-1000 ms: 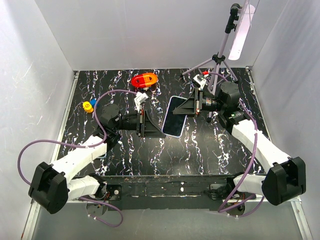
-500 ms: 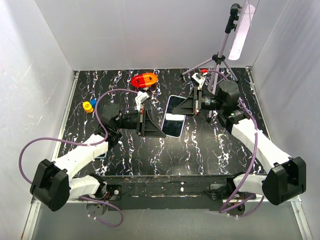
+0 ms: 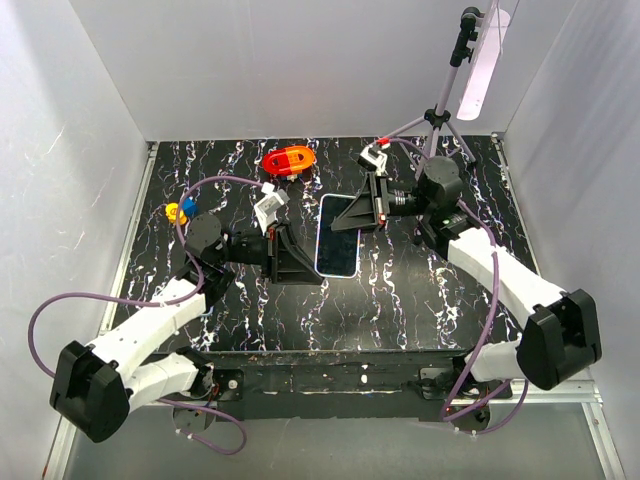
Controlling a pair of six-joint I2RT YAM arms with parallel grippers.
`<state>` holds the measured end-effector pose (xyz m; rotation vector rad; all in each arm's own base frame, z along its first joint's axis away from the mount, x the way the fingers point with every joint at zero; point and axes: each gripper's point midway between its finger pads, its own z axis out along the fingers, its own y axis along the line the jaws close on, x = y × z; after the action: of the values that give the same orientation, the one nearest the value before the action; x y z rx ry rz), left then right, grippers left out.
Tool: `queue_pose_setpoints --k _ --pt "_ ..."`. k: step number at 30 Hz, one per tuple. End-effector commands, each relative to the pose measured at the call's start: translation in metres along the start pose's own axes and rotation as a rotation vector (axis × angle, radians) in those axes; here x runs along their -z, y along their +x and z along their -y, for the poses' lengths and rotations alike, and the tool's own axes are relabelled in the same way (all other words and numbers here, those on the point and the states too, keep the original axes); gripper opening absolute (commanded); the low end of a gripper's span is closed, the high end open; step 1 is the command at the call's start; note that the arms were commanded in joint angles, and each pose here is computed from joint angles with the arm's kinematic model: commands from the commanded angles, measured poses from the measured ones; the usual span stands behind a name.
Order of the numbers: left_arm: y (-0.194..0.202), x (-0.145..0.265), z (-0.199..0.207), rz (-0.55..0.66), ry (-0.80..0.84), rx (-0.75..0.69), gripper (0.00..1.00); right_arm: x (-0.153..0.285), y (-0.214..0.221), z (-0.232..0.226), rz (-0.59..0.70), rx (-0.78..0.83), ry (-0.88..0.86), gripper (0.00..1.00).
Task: Take the phone out of the phone case
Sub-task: Remove the phone case from the phone.
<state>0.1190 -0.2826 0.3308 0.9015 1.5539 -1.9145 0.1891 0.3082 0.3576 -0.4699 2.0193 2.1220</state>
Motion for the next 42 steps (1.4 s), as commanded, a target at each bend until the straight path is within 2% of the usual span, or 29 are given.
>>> queue_pose_setpoints --k 1,8,12,13,14,15,17,19,21,28,31,35,42 --pt "-0.033 -0.005 0.03 0.086 0.077 -0.295 0.0 -0.014 0.003 0.003 -0.006 -0.076 -0.052 0.01" --pt "-0.03 -0.009 -0.037 0.13 -0.114 -0.048 0.0 -0.013 0.008 -0.012 0.013 -0.002 -0.073 0.01" --pt "-0.019 -0.007 -0.031 0.12 -0.075 0.009 0.0 -0.012 0.0 -0.002 0.069 0.042 0.017 0.01" --pt "-0.015 -0.005 -0.026 0.113 -0.069 0.009 0.08 -0.012 -0.004 0.002 0.088 0.062 0.052 0.01" --pt "-0.011 -0.002 -0.022 0.108 -0.068 0.01 0.3 -0.011 -0.01 0.006 0.111 0.062 0.09 0.01" --pt "-0.007 0.0 -0.017 0.108 -0.07 0.006 0.48 -0.011 -0.013 0.007 0.122 0.072 0.11 0.01" --pt "-0.004 0.005 -0.008 0.118 -0.083 -0.005 0.62 -0.01 -0.02 0.008 0.145 0.085 0.132 0.01" --pt "-0.006 0.005 -0.001 0.125 -0.089 -0.012 0.67 -0.011 -0.026 0.006 0.166 0.095 0.137 0.01" --pt "-0.012 0.003 -0.004 0.13 -0.103 0.0 0.66 -0.013 -0.028 0.005 0.169 0.097 0.129 0.01" --pt "-0.019 -0.004 -0.004 0.131 -0.031 0.065 0.4 -0.009 -0.035 0.009 0.208 0.118 0.173 0.01" --pt "-0.015 -0.003 -0.003 0.113 -0.021 0.062 0.35 -0.006 -0.04 0.013 0.227 0.108 0.187 0.01" --pt "-0.01 -0.002 0.005 0.082 0.007 0.026 0.34 -0.003 -0.042 0.02 0.213 0.076 0.186 0.01" --pt "-0.012 -0.003 0.014 0.03 0.061 -0.05 0.15 -0.007 -0.033 0.024 0.134 0.036 0.162 0.01"
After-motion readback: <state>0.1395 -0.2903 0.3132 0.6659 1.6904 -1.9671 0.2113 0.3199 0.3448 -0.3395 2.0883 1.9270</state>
